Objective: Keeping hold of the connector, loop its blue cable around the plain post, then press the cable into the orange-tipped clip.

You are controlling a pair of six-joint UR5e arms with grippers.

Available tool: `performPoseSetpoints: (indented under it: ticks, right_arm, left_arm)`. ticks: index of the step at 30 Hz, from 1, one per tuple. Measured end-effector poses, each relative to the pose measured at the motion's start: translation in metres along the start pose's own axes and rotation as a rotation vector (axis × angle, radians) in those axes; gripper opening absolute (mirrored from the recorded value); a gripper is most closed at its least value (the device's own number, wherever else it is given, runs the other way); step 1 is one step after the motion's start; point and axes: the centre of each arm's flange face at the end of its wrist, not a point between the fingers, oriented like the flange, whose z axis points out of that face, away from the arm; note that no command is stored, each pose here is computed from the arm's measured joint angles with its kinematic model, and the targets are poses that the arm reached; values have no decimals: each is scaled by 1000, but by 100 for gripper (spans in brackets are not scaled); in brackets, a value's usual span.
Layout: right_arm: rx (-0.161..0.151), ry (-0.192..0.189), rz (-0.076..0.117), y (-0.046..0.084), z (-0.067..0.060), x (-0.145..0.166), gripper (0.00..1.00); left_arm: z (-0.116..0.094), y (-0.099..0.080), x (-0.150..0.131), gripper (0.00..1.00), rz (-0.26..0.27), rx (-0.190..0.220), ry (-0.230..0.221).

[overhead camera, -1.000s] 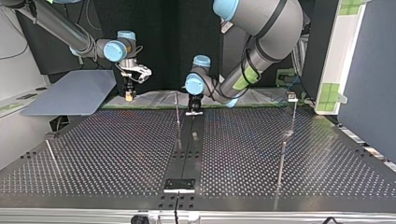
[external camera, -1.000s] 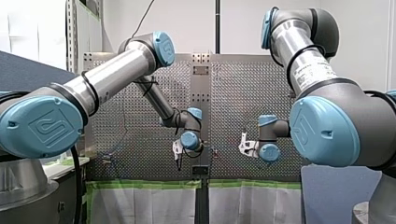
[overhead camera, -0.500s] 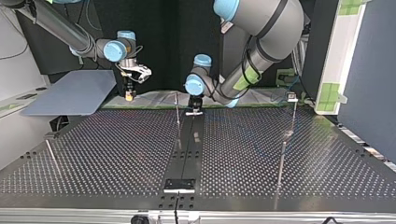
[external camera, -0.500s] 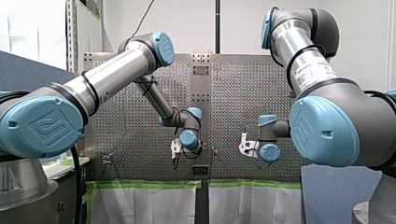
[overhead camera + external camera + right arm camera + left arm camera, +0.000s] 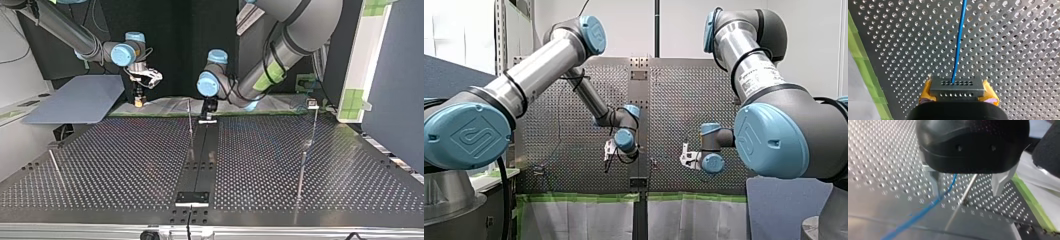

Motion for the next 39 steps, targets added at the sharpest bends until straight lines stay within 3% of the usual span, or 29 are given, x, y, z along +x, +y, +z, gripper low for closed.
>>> performPoseSetpoints:
  ticks: [4,11,22,30,39]
  right_arm:
    - [1,-9,-1,0,-1,-1,0]
    - [17,-32,-4,-4,-4,-4,0]
    - [25,-61,-15,-8,-8,-7,0]
    - [27,-61,-16,-10,-9,-7,0]
    - [34,-57,-14,-11,-8,-7,0]
  left_arm:
    - [-13,-5,-2,100,14,17,-18]
    - [-39,-24,23,100,33,56,-25]
    - [-86,-58,74,100,-4,129,-14]
    - [-104,-44,122,100,-3,142,70]
    - [-98,-36,165,100,-9,115,116]
